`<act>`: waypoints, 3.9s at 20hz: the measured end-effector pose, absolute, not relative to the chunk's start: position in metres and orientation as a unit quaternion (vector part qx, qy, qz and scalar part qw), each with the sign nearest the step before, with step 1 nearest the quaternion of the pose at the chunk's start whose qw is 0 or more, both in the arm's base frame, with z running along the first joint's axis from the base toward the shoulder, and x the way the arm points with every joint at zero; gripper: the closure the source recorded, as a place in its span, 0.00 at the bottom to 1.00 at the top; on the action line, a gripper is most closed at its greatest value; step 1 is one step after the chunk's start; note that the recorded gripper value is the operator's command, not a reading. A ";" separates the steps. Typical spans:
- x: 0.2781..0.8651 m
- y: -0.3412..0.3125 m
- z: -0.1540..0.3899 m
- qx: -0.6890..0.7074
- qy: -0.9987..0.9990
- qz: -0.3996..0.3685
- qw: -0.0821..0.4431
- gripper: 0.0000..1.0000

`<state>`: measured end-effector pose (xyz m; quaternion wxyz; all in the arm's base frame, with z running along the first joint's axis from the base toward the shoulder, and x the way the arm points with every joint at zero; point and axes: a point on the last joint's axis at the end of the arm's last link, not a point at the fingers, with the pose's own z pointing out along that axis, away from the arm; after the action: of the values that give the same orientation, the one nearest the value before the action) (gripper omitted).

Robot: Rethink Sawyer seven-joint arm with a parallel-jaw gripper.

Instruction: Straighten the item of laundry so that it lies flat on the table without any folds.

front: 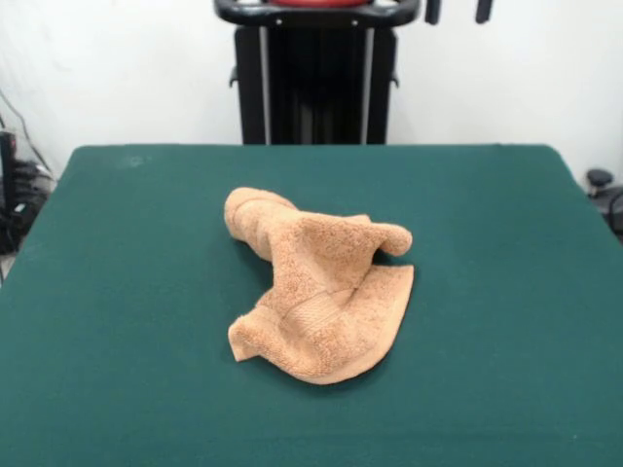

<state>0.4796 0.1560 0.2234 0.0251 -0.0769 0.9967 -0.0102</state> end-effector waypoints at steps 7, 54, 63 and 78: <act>0.498 0.153 0.216 -0.069 0.997 -0.015 0.026 0.00; 0.635 0.177 0.215 0.066 0.993 -0.025 0.091 0.00; 0.641 0.169 0.218 0.072 0.992 -0.032 0.094 0.00; 0.640 0.180 0.220 0.070 0.993 -0.026 0.094 0.00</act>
<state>0.6396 0.1801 0.2197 0.0944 0.0703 0.9927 -0.0264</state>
